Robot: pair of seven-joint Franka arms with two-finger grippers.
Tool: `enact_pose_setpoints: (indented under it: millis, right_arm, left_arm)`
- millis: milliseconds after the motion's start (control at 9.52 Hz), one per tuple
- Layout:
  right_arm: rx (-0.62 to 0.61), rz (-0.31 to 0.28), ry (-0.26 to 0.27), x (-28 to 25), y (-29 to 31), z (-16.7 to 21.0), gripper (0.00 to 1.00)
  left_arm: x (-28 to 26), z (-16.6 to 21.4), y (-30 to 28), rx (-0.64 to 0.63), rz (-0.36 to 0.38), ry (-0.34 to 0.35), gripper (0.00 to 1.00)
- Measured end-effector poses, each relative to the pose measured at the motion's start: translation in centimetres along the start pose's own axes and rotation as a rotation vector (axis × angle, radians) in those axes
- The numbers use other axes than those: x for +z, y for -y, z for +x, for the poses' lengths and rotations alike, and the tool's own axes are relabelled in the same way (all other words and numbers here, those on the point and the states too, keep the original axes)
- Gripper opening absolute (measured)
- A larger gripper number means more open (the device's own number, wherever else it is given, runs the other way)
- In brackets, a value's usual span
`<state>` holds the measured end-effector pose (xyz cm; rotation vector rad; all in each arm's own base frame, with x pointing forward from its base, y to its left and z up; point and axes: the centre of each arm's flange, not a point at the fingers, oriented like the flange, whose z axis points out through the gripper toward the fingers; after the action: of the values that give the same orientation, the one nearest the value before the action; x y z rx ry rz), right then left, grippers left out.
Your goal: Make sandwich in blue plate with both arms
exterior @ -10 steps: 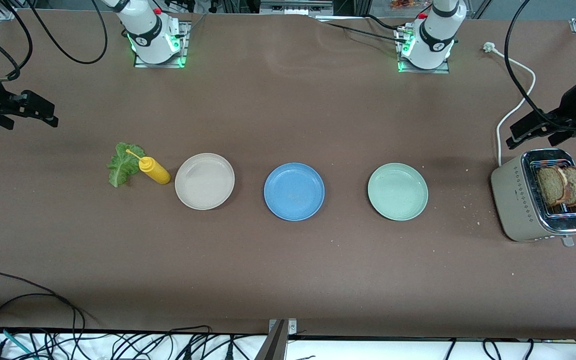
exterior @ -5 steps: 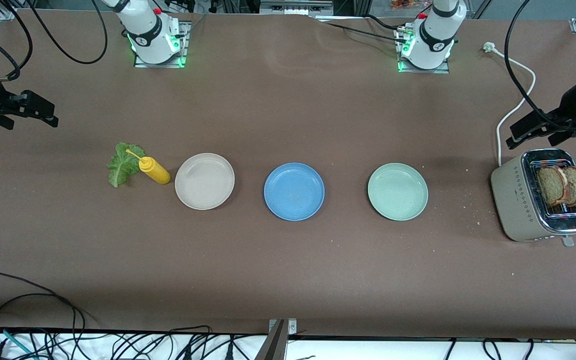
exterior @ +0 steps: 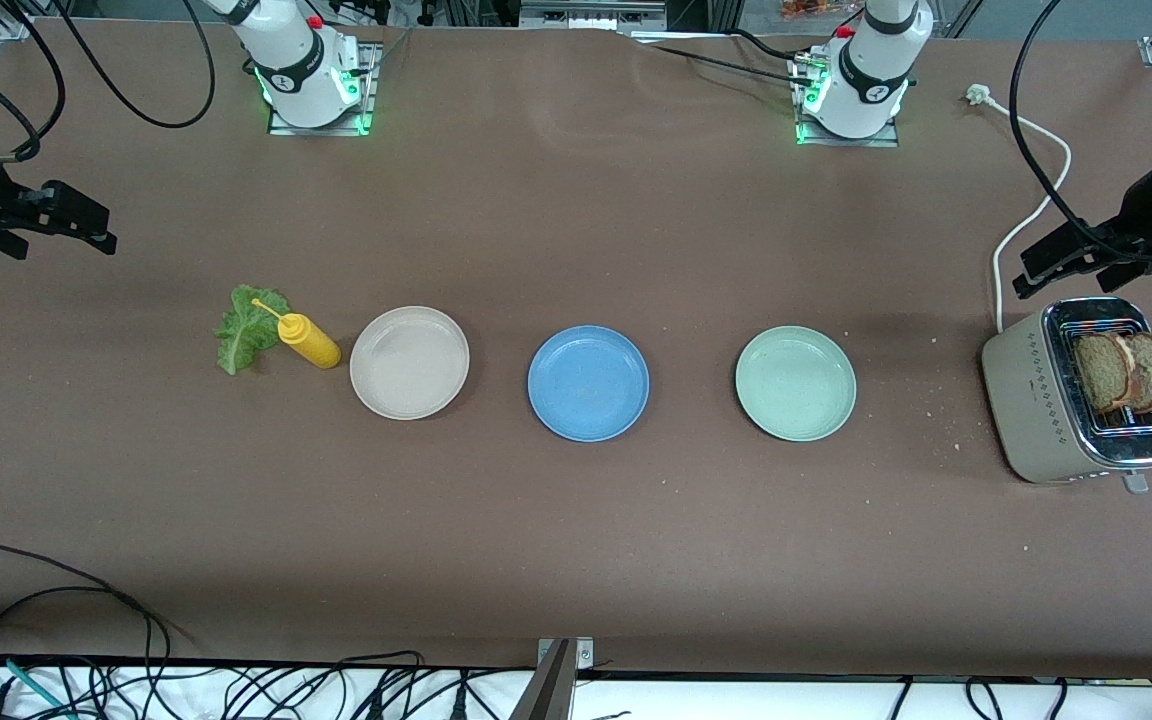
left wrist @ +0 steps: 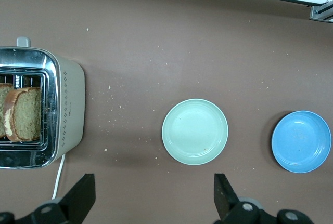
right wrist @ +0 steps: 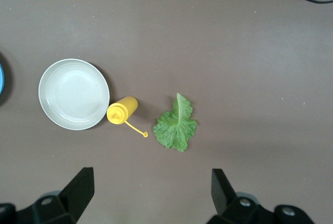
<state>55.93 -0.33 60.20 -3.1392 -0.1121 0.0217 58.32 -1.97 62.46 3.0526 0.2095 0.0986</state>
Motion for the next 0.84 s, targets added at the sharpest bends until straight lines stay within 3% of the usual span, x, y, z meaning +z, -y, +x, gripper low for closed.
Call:
enact_pose_setpoints:
  millis: [840]
  right_arm:
    - [0.000, 0.000, 0.000, 0.0, 0.0, 0.0, 1.00]
  left_arm:
    - [-0.4, 0.3, 1.8, -0.019, 0.048, -0.015, 1.00]
